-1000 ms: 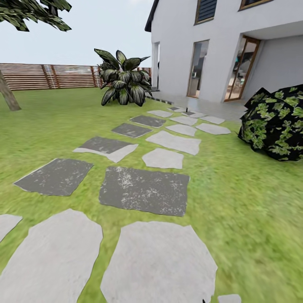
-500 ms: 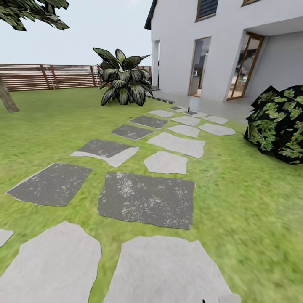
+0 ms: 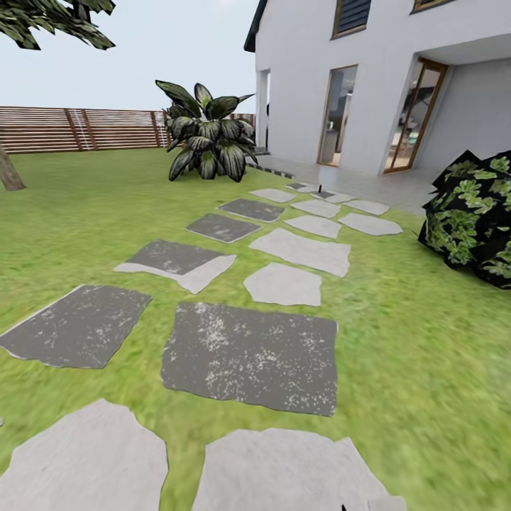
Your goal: In the garden, pick up the pesticide atomizer on the floor and spray pesticide onto both trees until each tree trunk is fully covered.
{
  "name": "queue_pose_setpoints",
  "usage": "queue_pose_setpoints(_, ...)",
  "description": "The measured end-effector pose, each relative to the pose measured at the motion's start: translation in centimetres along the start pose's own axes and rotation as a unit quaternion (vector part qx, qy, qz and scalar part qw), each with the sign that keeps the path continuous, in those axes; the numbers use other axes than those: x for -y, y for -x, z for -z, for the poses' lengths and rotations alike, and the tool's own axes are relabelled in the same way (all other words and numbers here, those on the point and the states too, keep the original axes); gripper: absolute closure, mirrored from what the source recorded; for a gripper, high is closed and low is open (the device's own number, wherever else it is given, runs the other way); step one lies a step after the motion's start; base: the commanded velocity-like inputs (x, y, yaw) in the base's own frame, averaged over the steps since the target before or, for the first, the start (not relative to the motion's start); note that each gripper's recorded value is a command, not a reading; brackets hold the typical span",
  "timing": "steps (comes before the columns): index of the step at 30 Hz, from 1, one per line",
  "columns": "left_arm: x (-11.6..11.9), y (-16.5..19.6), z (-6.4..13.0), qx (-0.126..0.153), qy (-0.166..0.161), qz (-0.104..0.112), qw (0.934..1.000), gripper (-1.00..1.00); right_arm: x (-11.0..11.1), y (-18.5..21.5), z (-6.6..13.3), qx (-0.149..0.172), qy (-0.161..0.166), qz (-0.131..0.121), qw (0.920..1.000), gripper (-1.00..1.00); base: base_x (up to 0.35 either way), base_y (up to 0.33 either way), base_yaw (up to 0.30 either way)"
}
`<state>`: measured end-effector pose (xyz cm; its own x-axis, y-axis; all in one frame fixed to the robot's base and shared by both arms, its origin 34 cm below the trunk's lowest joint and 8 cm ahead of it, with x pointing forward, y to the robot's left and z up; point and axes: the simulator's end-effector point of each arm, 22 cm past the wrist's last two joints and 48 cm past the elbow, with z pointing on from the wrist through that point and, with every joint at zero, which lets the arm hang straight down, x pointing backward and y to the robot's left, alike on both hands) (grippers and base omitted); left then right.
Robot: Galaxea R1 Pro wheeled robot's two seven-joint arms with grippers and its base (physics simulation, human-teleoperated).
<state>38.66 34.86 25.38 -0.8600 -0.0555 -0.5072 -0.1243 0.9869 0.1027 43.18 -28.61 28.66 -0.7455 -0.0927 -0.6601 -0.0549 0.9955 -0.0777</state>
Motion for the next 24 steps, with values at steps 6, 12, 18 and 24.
queue_pose_setpoints(6,0.01,0.04,-0.01,0.000,0.000,0.000,1.0000,-1.00,0.01,0.00,0.00,0.000,0.000,0.000,1.0000,-1.00,0.337,0.081,-0.153)
queue_pose_setpoints(12,0.01,0.07,-0.02,0.000,0.000,0.000,1.0000,-1.00,0.00,0.03,-0.01,0.000,0.000,0.000,1.0000,-1.00,0.337,0.081,-0.183)
queue_pose_setpoints(18,0.01,0.04,-0.01,0.000,0.000,0.000,1.0000,-1.00,0.01,0.01,0.00,0.000,0.000,0.000,1.0000,-1.00,0.337,0.081,-0.045)
queue_pose_setpoints(24,0.01,0.05,-0.01,0.000,0.000,0.000,1.0000,-1.00,-0.01,0.03,0.00,0.001,0.000,0.000,1.0000,-1.00,0.337,0.081,-0.004)
